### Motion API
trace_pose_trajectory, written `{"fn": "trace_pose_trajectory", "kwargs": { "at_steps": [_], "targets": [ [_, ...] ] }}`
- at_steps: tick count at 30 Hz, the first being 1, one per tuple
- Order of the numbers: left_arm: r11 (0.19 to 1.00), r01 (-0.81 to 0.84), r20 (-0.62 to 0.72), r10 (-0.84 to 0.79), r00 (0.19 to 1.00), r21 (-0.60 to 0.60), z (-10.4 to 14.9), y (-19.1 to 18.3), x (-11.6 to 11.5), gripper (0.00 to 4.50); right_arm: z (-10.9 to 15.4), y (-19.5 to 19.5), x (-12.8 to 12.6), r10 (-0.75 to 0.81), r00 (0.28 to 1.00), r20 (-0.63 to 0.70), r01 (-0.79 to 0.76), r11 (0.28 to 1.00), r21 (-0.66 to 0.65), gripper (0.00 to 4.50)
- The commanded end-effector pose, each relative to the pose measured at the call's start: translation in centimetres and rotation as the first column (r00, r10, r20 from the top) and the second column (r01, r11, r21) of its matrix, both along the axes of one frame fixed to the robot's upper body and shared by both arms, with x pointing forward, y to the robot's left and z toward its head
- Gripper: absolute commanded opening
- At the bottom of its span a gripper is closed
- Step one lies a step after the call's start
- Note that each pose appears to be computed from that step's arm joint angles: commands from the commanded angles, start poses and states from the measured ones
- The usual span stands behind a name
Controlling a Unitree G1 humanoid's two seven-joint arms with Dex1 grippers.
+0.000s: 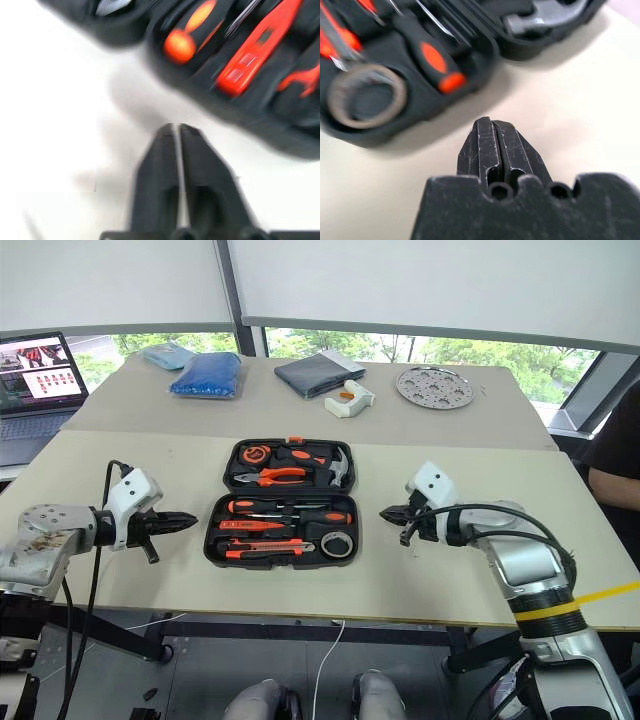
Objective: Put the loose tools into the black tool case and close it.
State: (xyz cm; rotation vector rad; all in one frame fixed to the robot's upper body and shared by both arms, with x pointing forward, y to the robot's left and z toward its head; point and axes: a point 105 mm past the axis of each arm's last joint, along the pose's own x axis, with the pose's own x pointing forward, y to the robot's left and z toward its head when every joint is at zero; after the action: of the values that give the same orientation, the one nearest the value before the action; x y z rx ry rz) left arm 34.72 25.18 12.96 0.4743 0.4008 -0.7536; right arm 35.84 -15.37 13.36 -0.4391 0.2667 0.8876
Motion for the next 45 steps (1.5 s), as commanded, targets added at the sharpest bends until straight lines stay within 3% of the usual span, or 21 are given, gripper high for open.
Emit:
{"fn": "trace_pose_trajectory", "kwargs": {
  "at_steps": [1,6,14,19,23,29,30,31,33,38,42,45],
  "targets": [
    [1.000,0.025,0.061,-0.026,0.998,0.009,0.8,-1.8,1.6,0.04,1.2,1.6,0.9,0.067,0.992,0.108,-0.064,0.997,-0.031,0.00],
    [0.984,0.170,0.045,-0.168,0.985,-0.055,0.6,-5.6,1.9,0.04,0.6,3.6,-0.4,0.213,0.973,0.094,-0.212,0.977,-0.019,0.00],
    [0.905,0.424,-0.032,-0.425,0.904,-0.048,0.0,-9.2,-0.5,0.04,0.6,3.5,-4.9,0.380,0.924,0.035,-0.380,0.925,-0.018,0.00],
    [0.861,0.508,-0.076,-0.508,0.858,-0.023,-0.8,-9.8,-1.8,0.04,0.2,2.7,-6.9,0.374,0.927,0.014,-0.374,0.927,-0.035,0.00],
    [0.859,0.511,-0.091,-0.507,0.857,0.031,-1.8,-9.3,-2.0,0.04,-0.6,1.2,-6.6,0.273,0.962,0.018,-0.271,0.959,-0.080,0.00],
    [0.940,0.338,-0.115,-0.333,0.936,0.035,-1.7,-5.1,-0.6,0.04,-0.6,-2.1,-6.3,0.121,0.992,-0.022,-0.122,0.987,-0.107,0.00],
    [0.959,0.282,-0.127,-0.277,0.952,0.021,-1.3,-3.7,-0.3,0.53,-0.2,-2.8,-6.3,0.091,0.995,-0.038,-0.094,0.992,-0.088,0.58],
    [0.975,0.222,-0.134,-0.222,0.966,-0.014,-0.7,-2.6,0.2,0.62,0.4,-3.5,-5.9,0.043,0.998,-0.051,-0.045,0.998,-0.052,0.68],
    [0.987,0.075,-0.148,-0.096,0.984,-0.142,1.1,-1.6,1.8,1.44,2.0,-4.3,-4.4,-0.071,0.994,-0.086,0.078,0.994,0.078,1.51],
    [0.918,-0.018,-0.199,-0.067,0.978,-0.397,4.8,-4.5,4.3,3.16,4.7,-3.0,-1.6,-0.124,0.974,-0.190,0.176,0.942,0.285,3.10],
    [0.900,-0.125,-0.278,0.005,0.961,-0.418,4.7,-6.6,6.3,4.50,4.8,-2.5,2.2,-0.252,0.938,-0.237,0.316,0.904,0.287,4.48],
    [0.899,-0.174,-0.306,0.047,0.951,-0.402,3.9,-7.8,7.4,4.50,3.8,-2.1,3.9,-0.318,0.906,-0.279,0.387,0.889,0.243,4.48]
  ]
}}
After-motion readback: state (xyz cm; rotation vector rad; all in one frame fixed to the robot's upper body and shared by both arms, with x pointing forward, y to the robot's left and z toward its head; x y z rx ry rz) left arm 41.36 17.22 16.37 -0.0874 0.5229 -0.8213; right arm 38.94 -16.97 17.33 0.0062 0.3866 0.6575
